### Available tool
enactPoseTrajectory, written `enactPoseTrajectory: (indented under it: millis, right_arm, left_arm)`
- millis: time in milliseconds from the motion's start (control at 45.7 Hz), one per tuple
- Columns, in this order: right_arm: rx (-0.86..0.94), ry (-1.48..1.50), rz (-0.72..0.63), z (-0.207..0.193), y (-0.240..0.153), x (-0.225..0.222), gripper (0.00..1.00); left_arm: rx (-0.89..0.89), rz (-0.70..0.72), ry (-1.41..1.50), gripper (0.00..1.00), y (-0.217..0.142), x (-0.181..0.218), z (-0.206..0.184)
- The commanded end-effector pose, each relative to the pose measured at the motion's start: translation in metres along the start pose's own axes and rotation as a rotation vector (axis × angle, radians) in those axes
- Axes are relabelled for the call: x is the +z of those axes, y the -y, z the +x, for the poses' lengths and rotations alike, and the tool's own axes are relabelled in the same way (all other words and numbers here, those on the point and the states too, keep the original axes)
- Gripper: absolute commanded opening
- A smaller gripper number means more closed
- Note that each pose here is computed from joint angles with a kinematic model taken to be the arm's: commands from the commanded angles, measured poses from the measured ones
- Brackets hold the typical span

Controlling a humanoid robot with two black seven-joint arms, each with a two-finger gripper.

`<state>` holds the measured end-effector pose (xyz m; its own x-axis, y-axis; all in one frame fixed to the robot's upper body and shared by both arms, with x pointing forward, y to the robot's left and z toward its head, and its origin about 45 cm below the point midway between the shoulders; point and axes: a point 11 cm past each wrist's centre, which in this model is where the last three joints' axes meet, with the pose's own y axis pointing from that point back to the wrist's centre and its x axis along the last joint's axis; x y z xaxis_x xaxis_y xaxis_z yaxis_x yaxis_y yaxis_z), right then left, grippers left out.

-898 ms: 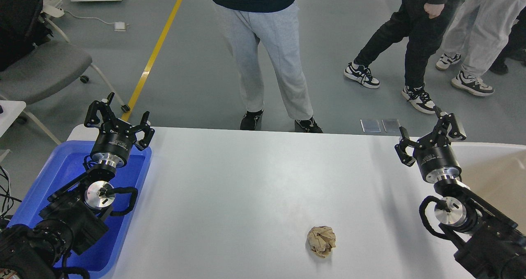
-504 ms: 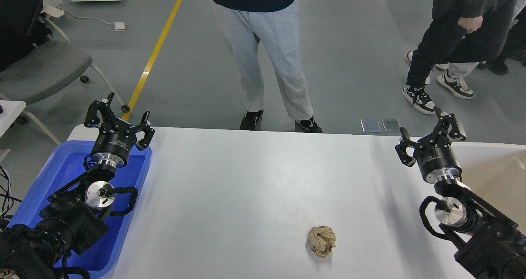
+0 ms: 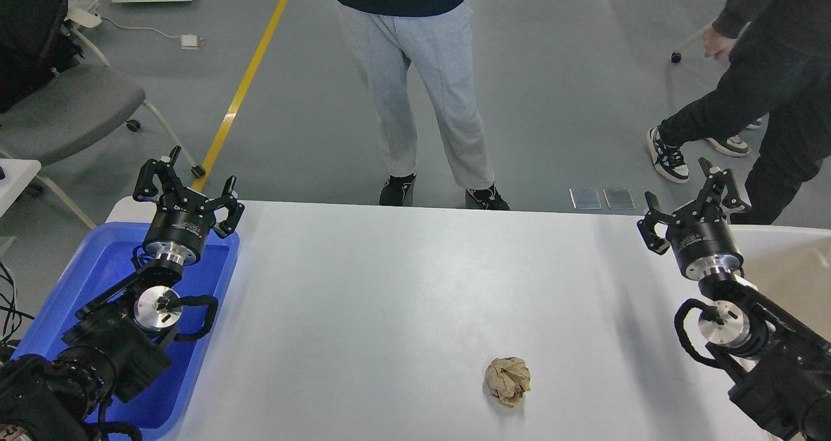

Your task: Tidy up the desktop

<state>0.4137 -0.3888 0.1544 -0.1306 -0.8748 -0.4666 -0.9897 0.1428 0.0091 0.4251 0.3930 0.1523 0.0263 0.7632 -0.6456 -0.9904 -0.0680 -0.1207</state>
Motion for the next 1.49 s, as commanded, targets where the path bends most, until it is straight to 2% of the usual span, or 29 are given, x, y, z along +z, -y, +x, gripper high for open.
enactPoseTrajectory:
  millis: [0,153,394,547,679,985,1248,1467]
  right_arm:
    - [0.017,-0.004,-0.102,0.000,0.005,-0.001,1.00]
    - [-0.041,-0.050,-0.140,-0.010,0.005,-0.013,1.00]
    - [-0.114,-0.240,-0.217,-0.001,-0.005,-0.019,1.00]
    - [-0.342,-0.520,-0.270,-0.042,-0.003,-0.030,1.00]
    - [-0.549,-0.817,-0.252,-0.087,0.001,-0.043,1.00]
    - [-0.955,-1.405,-0.319,-0.136,-0.010,-0.020,1.00]
    - [-1.329,-1.807,-0.313,-0.136,-0.045,0.013,1.00]
    - [-1.519,-1.875,-0.302,-0.144,-0.070,0.052,1.00]
  left_arm:
    - [0.000,0.001,0.000,1.00,0.000,0.000,0.000]
    - [0.000,-0.002,-0.001,1.00,0.000,0.000,0.000]
    - [-0.001,-0.001,-0.001,1.00,0.000,0.001,0.000]
    - [-0.001,-0.001,-0.001,1.00,0.000,0.001,0.000]
    - [-0.003,0.000,-0.003,1.00,0.000,0.000,-0.001]
    - [-0.005,0.003,-0.002,1.00,0.000,-0.001,-0.001]
    - [-0.008,0.004,-0.002,1.00,0.001,0.000,-0.002]
    - [-0.007,0.005,-0.002,1.00,0.000,-0.001,-0.001]
